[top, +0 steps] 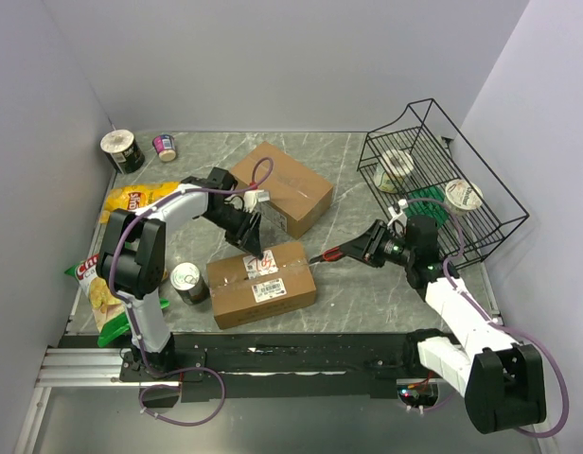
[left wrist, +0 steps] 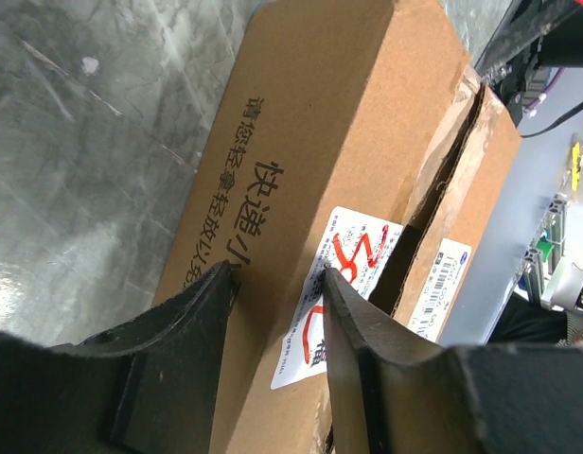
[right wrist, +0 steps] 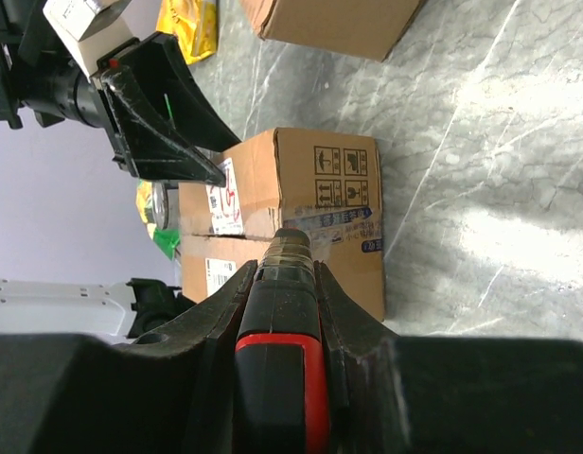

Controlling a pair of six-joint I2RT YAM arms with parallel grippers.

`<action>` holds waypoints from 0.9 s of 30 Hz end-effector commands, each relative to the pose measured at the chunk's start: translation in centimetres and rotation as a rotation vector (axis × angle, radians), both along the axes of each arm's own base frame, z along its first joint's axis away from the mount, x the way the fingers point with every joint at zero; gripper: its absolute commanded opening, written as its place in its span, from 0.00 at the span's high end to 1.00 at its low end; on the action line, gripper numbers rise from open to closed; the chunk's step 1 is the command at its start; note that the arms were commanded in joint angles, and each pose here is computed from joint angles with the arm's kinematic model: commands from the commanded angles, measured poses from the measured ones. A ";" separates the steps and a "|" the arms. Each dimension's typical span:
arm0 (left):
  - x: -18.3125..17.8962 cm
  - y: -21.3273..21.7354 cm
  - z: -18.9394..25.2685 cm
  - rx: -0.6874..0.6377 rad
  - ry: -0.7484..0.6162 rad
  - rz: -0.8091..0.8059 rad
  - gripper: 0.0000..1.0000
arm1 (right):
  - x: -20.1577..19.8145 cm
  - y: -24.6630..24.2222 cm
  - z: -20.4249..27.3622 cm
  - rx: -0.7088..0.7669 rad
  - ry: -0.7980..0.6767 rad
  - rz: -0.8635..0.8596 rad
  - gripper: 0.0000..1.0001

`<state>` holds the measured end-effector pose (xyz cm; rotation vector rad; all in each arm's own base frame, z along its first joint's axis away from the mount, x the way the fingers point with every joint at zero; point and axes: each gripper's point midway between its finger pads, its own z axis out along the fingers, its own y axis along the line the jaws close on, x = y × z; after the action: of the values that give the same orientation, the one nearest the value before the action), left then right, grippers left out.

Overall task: Unpack the express box
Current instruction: Cut the express box at the center of the board.

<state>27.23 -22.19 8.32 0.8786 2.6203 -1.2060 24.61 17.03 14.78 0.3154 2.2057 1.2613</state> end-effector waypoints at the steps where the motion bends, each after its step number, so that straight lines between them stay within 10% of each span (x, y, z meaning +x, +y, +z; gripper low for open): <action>1: 6.8 4.9 -5.2 0.310 -0.267 0.078 0.99 | -1.2 0.4 1.3 0.007 -0.014 0.063 1.00; 16: 6.9 4.9 -4.2 0.297 -0.286 0.081 0.99 | -1.8 -0.6 5.1 -0.092 -0.157 0.109 1.00; 27: 0.6 -1.0 2.5 0.031 -0.298 -0.158 0.84 | -0.5 -2.0 4.1 -0.280 -0.360 0.144 1.00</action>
<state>31.12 -21.90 8.35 1.0525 2.4509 -0.9219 22.88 15.25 19.39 -0.0942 2.1166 1.0267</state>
